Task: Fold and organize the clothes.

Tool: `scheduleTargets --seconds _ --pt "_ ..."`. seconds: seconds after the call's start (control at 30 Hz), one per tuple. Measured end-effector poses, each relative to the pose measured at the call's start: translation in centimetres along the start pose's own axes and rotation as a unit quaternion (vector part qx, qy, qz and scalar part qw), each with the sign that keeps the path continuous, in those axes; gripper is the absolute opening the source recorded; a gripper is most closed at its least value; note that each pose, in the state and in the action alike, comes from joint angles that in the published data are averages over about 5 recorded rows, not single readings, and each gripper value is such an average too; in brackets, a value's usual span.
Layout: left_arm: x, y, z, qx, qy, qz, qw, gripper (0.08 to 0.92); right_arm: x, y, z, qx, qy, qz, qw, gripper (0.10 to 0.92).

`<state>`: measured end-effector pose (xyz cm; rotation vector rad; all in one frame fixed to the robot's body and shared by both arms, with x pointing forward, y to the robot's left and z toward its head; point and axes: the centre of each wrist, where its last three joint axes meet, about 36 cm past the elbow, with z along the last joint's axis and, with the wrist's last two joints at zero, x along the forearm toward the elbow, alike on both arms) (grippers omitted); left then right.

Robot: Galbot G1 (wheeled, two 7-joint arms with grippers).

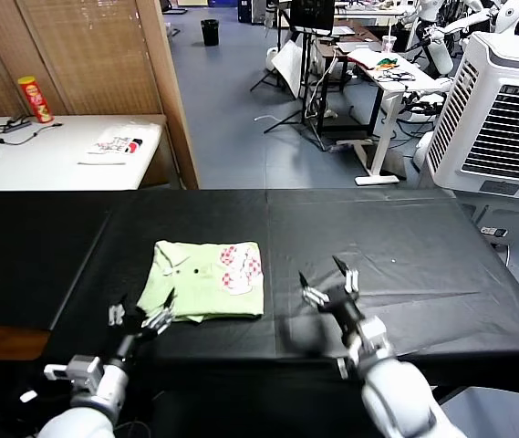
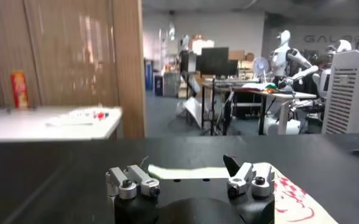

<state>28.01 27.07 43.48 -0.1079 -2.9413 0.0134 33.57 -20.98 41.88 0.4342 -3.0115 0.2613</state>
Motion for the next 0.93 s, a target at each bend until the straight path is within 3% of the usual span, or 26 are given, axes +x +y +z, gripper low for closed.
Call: scheduleTargets --seconds 0.17,0.3,0.53,0.7,0.93 --pt "1.9 0.7 0.2 0.002 0.022 -0.012 1.0 0.798 6.0 0.3 -0.1 -0.015 0.016 0.031 0.999 0.798" --pt "3.5 1.3 0.1 0.014 0.054 -0.025 0.998 0.798 9.9 0.1 -0.9 -0.023 0.039 0.065 0.997 0.798" --pt "6.2 1.9 -0.7 0.033 0.107 -0.035 0.993 0.798 14.3 0.4 -2.4 -0.046 0.123 0.118 0.984 0.798" --pt "7.2 1.4 -1.4 0.038 0.12 -0.032 0.992 0.798 15.5 0.7 -2.9 -0.052 0.149 0.126 0.979 0.798" --pt "7.4 1.3 -1.9 0.04 0.119 -0.032 0.992 0.798 15.9 0.7 -3.1 -0.053 0.155 0.126 0.978 0.798"
